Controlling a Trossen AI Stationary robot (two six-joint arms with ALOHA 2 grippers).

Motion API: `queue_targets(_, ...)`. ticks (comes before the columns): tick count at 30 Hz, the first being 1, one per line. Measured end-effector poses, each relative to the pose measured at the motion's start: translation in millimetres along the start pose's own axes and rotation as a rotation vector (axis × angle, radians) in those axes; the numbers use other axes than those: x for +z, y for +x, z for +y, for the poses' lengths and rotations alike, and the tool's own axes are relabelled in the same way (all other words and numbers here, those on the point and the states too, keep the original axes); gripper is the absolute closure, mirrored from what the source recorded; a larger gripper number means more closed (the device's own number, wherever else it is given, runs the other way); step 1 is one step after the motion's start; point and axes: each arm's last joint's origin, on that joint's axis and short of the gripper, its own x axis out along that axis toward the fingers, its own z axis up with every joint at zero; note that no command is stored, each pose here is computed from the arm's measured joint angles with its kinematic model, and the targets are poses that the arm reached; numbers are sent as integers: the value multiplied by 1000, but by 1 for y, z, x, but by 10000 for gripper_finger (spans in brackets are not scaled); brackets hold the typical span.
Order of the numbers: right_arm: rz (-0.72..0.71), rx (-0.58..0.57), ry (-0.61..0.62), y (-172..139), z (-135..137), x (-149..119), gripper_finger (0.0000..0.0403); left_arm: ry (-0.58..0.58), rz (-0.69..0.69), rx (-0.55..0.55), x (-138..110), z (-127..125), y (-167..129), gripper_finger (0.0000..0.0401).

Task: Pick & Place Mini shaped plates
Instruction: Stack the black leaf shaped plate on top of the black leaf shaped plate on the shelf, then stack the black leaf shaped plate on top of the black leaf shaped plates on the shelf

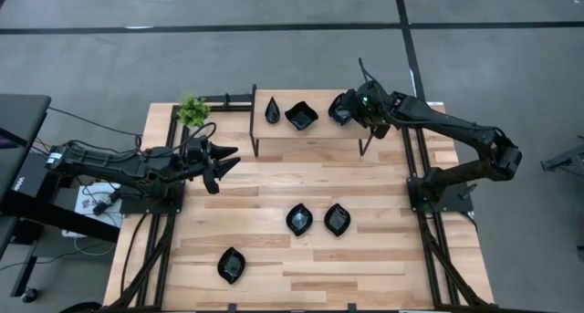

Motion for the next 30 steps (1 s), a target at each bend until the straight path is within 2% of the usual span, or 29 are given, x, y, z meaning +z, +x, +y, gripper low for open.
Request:
queue_targets(7, -14, 6, -25, 0, 1, 1, 339, 0, 0, 0, 0, 0, 0, 215)
queue_targets(11, -22, 20, -37, -3, 1, 2, 318, 0, 0, 0, 0, 0, 0, 215)
queue_targets(15, -45, 64, -33, -21, 3, 9, 316, 0, 0, 0, 0, 0, 0, 215)
queue_targets(22, -77, 170, -104, -56, 7, 17, 328, -3, -6, -2, 1, 0, 0, 215)
queue_targets(25, -42, 212, -184, -67, 6, 11, 335, -4, -6, -2, 1, 0, 0, 215)
queue_targets(30, 221, 337, -508, -91, -1, -15, 337, -4, -6, -2, 1, 0, 0, 215)
